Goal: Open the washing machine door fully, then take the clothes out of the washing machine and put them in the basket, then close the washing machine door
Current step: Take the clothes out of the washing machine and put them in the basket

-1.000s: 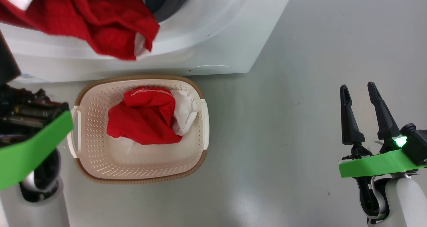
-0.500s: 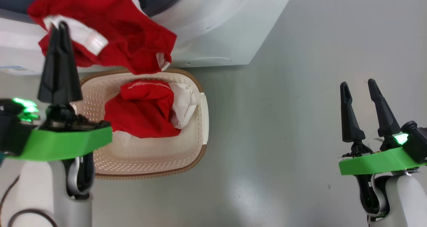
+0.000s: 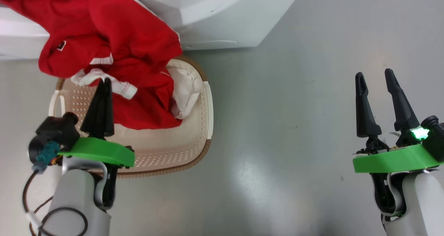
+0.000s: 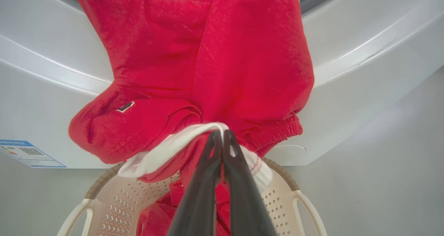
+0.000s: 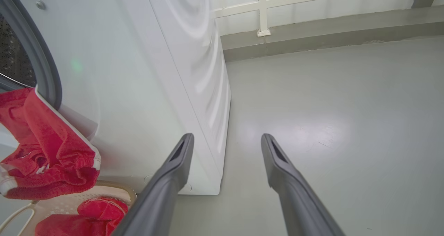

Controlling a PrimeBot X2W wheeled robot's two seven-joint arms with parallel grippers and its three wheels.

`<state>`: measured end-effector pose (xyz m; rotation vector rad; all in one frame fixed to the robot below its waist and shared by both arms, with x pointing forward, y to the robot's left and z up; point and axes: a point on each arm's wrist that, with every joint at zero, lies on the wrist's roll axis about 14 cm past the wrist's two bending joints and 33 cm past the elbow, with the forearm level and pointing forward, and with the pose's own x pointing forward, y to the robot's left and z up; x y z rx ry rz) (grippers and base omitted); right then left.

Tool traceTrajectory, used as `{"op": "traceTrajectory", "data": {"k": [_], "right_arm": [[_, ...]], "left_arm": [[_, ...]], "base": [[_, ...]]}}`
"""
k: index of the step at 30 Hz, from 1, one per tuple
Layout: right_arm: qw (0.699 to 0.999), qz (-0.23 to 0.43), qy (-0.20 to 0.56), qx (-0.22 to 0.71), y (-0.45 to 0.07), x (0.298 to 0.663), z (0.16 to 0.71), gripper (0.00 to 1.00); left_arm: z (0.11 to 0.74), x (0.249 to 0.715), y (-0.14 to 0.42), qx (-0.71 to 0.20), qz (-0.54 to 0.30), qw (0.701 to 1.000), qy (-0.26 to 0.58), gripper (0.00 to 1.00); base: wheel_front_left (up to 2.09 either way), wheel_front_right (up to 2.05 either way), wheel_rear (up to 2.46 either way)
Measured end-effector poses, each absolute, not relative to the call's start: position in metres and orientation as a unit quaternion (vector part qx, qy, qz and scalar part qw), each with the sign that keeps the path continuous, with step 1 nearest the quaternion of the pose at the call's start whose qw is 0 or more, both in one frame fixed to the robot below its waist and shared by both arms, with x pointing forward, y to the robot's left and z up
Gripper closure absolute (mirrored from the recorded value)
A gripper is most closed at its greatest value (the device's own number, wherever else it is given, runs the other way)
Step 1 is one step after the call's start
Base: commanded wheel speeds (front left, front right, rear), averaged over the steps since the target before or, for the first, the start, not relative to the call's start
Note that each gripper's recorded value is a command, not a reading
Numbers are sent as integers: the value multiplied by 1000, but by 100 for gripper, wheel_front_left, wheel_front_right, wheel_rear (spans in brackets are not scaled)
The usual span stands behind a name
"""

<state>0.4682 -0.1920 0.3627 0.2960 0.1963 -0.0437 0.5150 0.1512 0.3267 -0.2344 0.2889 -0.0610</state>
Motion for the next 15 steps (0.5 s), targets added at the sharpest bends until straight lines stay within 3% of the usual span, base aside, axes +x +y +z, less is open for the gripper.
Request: {"op": "traceTrajectory", "data": {"k": [15], "right_arm": [[981, -33, 124, 144, -199, 475, 330, 0]], "left_arm": [[227, 516, 133, -109, -47, 952, 282, 98]], "base": [[0, 0, 0]]}}
